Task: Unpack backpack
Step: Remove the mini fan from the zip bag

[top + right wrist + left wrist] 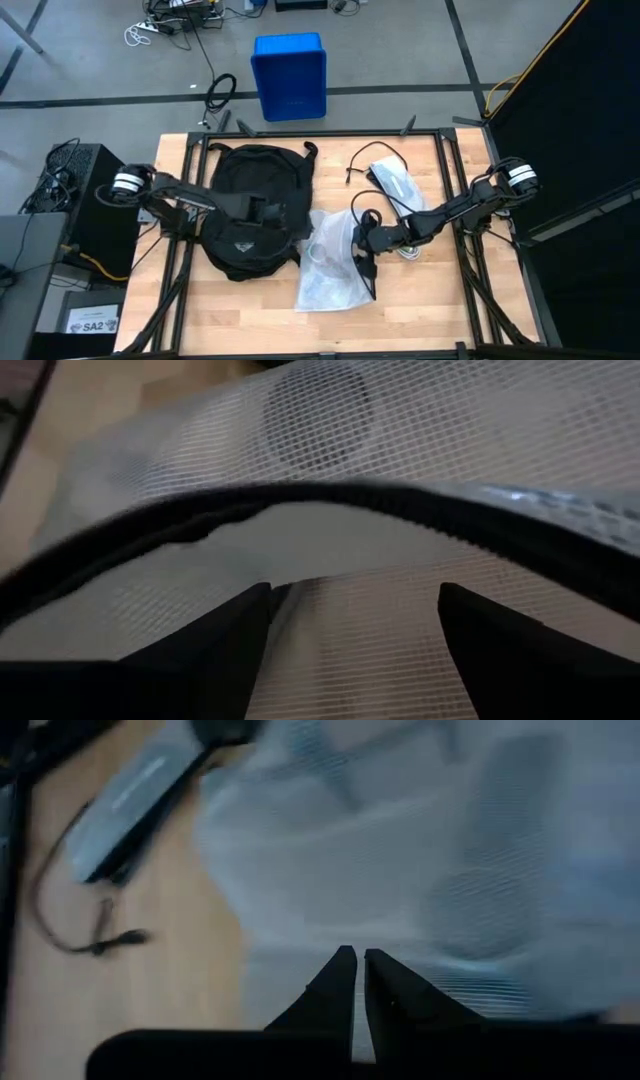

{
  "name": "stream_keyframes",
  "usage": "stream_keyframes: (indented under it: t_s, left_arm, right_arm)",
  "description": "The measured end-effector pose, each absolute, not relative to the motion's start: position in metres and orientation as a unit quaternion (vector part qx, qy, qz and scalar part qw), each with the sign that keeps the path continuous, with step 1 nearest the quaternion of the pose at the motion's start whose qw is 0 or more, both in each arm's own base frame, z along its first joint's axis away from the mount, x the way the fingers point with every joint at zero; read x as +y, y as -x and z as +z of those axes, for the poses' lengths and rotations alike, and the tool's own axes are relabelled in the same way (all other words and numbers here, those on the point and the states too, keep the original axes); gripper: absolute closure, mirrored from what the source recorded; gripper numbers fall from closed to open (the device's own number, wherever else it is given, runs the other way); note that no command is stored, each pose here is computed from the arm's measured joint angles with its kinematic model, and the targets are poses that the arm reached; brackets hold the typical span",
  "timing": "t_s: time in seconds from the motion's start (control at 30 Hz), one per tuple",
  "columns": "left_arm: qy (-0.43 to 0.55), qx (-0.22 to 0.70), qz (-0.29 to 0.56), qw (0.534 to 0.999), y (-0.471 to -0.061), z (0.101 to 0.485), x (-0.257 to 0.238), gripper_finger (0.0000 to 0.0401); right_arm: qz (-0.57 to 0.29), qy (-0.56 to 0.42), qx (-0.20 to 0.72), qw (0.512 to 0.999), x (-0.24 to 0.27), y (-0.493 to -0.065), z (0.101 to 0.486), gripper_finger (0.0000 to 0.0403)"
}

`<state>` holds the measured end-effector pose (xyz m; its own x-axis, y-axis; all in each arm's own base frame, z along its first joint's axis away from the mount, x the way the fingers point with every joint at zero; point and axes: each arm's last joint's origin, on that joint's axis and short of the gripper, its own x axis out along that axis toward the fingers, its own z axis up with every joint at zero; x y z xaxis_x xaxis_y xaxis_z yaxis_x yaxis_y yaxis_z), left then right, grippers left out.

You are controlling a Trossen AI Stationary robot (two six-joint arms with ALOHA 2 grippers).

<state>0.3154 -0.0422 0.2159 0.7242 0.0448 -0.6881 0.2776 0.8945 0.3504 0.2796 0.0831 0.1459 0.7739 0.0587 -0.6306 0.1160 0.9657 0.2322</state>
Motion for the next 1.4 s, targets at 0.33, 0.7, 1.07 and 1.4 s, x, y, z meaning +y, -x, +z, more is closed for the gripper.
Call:
stream_keyframes:
  t_s: [0.33,0.7,1.07,1.4]
  left_arm:
    - [-0.178,0.357,-0.174,0.900,-0.306,0.176,-0.099,0.0401]
    - [-0.150,0.311,-0.160,0.925,-0.340,0.120,-0.109,0.0401]
    - [-0.150,0.272,-0.107,0.944,-0.375,0.122,-0.104,0.0401]
    - [-0.144,0.264,-0.080,0.950,-0.383,0.129,-0.094,0.0401]
  right_arm:
    - [0.053,-0.133,0.349,0.926,0.106,-0.273,0.146,0.0132]
    - [0.038,-0.121,0.336,0.933,0.118,-0.268,0.146,0.0100]
    - [-0.032,-0.109,0.398,0.910,0.113,-0.259,0.130,0.0093]
    - [-0.027,-0.121,0.403,0.907,0.119,-0.266,0.111,0.0080]
